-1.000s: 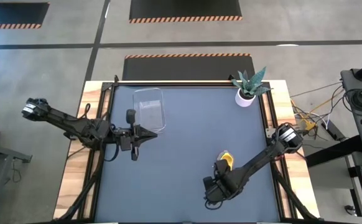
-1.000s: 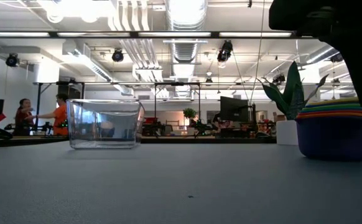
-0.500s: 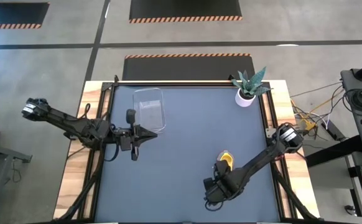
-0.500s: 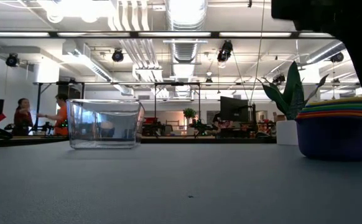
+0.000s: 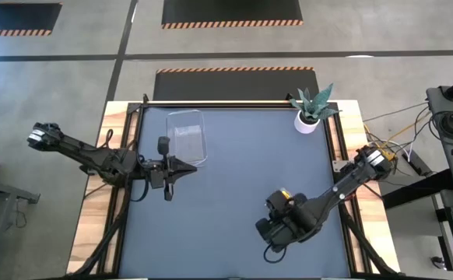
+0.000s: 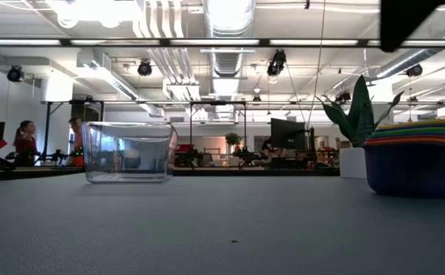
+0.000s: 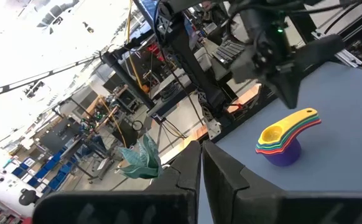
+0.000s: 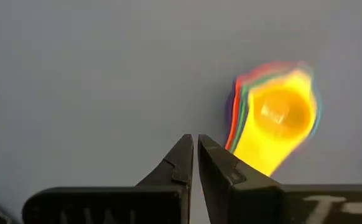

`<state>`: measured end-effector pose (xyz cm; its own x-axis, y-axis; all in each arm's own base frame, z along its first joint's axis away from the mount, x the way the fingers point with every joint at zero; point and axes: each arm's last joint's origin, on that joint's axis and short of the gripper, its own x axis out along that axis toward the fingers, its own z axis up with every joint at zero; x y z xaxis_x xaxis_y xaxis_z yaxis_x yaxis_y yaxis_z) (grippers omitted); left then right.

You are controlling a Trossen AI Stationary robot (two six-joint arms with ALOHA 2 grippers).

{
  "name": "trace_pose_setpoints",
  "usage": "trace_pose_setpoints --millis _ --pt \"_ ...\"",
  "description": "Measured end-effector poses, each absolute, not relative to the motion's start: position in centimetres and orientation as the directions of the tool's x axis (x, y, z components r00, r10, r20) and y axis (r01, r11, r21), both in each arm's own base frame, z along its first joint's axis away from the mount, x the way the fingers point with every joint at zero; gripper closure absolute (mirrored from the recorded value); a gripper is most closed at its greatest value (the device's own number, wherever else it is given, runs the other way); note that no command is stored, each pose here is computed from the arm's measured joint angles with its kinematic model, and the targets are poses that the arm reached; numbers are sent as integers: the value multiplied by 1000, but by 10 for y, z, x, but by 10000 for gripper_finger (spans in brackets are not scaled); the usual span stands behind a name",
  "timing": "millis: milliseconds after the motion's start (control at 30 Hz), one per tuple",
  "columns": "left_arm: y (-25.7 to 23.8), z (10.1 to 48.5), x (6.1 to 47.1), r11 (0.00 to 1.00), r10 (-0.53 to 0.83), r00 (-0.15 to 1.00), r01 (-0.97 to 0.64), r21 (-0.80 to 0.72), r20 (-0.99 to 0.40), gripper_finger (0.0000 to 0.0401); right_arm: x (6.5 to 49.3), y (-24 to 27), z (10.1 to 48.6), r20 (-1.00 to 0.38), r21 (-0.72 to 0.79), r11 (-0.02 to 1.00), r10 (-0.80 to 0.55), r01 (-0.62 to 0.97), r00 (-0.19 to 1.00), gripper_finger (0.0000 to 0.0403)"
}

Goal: Nest measuring cups in basket
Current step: Put the stacked measuring cups into the transparent bin

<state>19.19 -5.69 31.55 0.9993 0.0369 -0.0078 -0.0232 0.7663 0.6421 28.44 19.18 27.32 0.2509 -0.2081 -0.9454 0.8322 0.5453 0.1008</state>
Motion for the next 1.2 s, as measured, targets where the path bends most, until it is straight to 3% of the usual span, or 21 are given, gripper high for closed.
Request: trace_pose_setpoints --millis 200,433,900,1200 --pt "-57 316 192 767 37 999 -25 641 -5 401 278 181 290 -866 55 679 -333 732 374 391" --pt "-57 319 192 779 38 999 -46 625 27 401 273 170 297 -732 -89 763 -486 641 478 391" --pt "-58 319 194 884 37 999 -49 466 35 401 240 144 268 -604 -287 793 -586 538 540 391" --pt "-69 308 225 938 39 994 -71 340 100 401 211 121 257 -476 -290 813 -581 505 660 391"
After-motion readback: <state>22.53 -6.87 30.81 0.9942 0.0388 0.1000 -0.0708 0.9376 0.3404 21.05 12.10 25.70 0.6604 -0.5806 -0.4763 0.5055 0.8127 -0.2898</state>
